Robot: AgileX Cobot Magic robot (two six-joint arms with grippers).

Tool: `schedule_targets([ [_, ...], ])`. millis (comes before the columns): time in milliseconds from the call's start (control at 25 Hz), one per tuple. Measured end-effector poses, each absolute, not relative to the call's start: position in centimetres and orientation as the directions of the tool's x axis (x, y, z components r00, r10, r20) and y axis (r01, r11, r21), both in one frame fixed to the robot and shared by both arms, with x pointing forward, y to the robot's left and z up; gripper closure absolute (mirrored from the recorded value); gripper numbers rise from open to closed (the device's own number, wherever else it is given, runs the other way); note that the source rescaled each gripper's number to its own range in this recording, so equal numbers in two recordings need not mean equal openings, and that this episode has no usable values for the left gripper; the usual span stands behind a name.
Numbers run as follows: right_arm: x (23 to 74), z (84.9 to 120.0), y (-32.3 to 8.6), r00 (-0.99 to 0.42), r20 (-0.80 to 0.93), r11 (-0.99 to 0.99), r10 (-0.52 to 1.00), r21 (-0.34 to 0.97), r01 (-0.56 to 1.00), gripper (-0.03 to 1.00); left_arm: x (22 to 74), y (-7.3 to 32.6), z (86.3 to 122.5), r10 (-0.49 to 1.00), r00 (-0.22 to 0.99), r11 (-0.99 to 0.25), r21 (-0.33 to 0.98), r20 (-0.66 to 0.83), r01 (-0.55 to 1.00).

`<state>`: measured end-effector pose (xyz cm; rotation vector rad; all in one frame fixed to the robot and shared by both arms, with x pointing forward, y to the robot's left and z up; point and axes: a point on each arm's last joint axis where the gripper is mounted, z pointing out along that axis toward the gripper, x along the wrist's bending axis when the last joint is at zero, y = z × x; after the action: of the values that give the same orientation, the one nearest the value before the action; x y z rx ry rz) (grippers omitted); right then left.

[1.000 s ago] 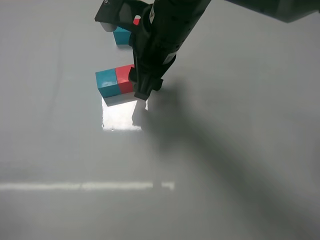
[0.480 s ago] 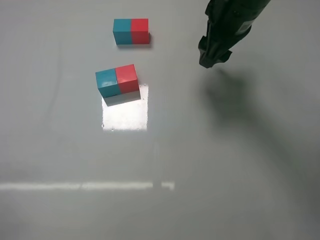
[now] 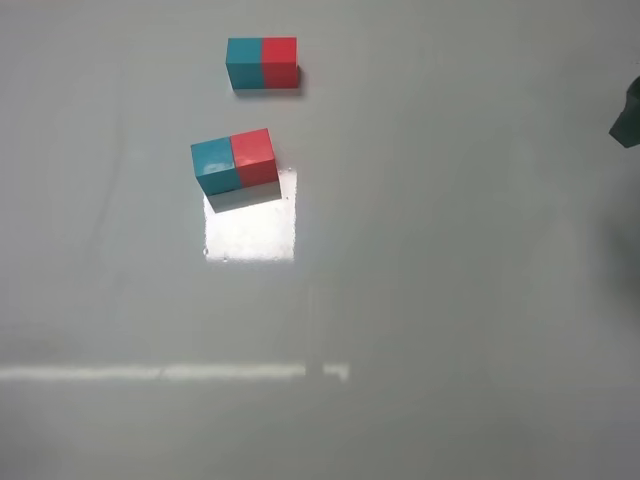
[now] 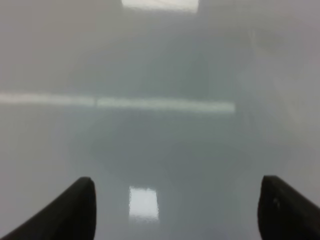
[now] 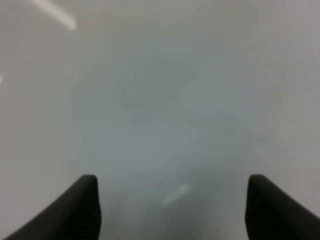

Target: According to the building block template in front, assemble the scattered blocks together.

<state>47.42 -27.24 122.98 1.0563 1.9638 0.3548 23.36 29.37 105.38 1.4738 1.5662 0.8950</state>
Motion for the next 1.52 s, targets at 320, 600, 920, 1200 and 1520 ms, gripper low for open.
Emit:
schedule_targets([
  [320, 36.8, 118.8, -29.2, -0.185, -0.422, 0.458, 0.888, 0.767, 0.45, 0.25, 23.4, 29.4, 105.4, 0.997, -0.012, 0.075, 0.895, -0.078, 0.439],
  [600, 29.3, 112.4, -29.3, -0.244, -0.254, 0.328, 0.936, 0.88, 0.342, 0.25, 23.4, 29.4, 105.4, 0.997, -0.012, 0.075, 0.895, -0.078, 0.439],
  [920, 24.4, 107.5, -29.2, -0.33, -0.156, 0.254, 0.931, 0.927, 0.276, 0.25, 23.4, 29.4, 105.4, 0.997, -0.012, 0.075, 0.895, -0.078, 0.439],
  [1200, 23.6, 106.6, -29.1, -0.363, -0.12, 0.245, 0.924, 0.915, 0.32, 0.25, 23.4, 29.4, 105.4, 0.997, -0.012, 0.075, 0.895, -0.078, 0.439],
  [1520, 23.8, 106.3, -29.3, -0.333, -0.103, 0.223, 0.937, 0.911, 0.346, 0.25, 23.4, 29.4, 105.4, 0.997, -0.012, 0.075, 0.895, -0.078, 0.439],
])
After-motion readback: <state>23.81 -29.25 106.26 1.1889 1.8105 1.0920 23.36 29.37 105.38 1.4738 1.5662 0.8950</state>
